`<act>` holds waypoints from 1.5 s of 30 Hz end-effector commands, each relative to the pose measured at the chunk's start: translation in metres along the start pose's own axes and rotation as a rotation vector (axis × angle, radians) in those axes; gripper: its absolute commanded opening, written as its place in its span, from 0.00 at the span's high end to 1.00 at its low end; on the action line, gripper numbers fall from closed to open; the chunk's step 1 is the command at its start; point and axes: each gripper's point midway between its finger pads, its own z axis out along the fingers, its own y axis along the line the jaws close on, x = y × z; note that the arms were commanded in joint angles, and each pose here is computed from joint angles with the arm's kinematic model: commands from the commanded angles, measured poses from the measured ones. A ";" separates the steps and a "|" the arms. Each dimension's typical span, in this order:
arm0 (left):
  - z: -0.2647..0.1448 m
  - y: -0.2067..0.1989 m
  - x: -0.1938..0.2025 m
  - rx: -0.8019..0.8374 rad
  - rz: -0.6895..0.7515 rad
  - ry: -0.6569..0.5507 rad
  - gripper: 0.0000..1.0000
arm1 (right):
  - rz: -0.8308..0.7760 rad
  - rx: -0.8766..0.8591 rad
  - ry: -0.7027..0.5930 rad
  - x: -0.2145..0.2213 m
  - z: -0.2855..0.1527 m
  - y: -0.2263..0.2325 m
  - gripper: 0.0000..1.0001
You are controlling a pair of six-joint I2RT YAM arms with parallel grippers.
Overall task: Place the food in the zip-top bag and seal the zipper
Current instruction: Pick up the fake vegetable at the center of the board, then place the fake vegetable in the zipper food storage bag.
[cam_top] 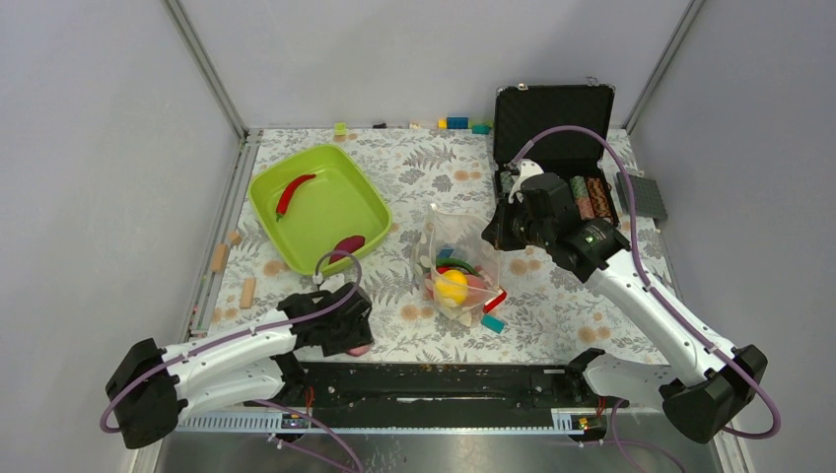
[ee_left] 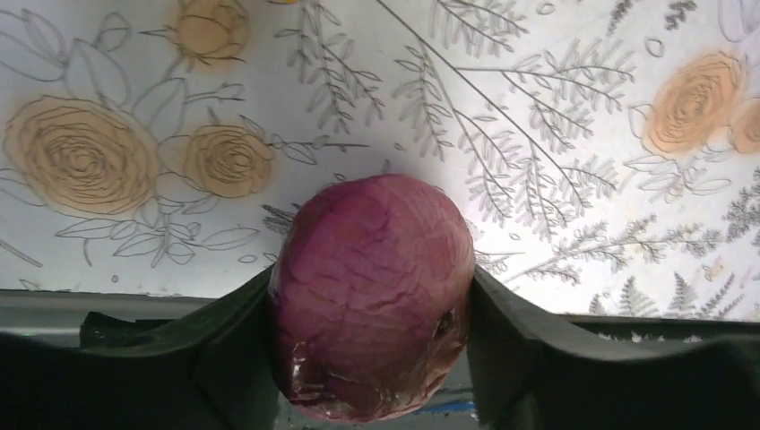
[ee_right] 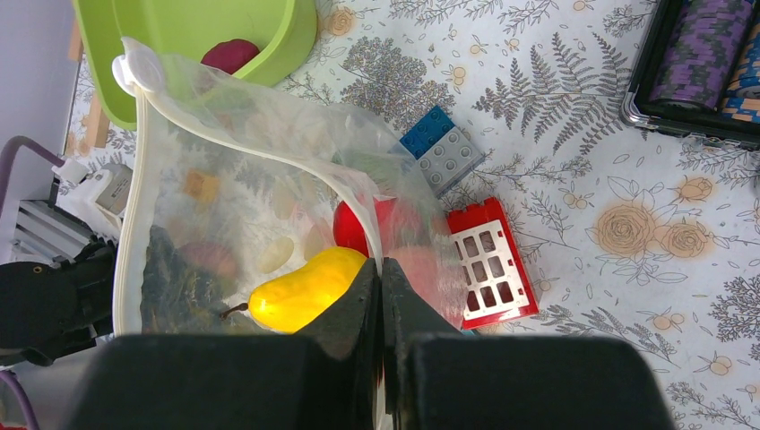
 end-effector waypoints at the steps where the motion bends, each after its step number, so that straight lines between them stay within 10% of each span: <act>1: -0.018 -0.043 -0.011 0.156 0.020 -0.004 0.57 | -0.012 -0.011 -0.050 -0.011 -0.005 0.001 1.00; 8: -0.105 -0.092 -0.082 0.275 0.104 -0.257 0.71 | -0.015 -0.019 -0.052 -0.011 -0.006 0.002 1.00; 14: -0.236 -0.218 -0.143 0.784 0.284 -0.547 0.71 | -0.013 -0.050 -0.038 -0.006 -0.005 0.007 1.00; 23: -0.241 -0.305 -0.136 0.863 0.529 -0.380 0.58 | -0.021 -0.036 -0.071 -0.009 -0.013 0.003 0.99; 27: -0.236 -0.308 -0.130 0.865 0.572 -0.347 0.03 | -0.028 -0.025 -0.071 -0.009 -0.011 0.001 0.98; 36: -0.248 -0.272 -0.175 0.683 0.502 -0.543 0.01 | -0.038 0.005 -0.080 -0.011 -0.012 -0.005 0.96; 45: -0.162 -0.146 -0.329 0.307 0.178 -0.672 0.01 | -0.053 0.010 -0.061 -0.008 -0.008 -0.006 0.96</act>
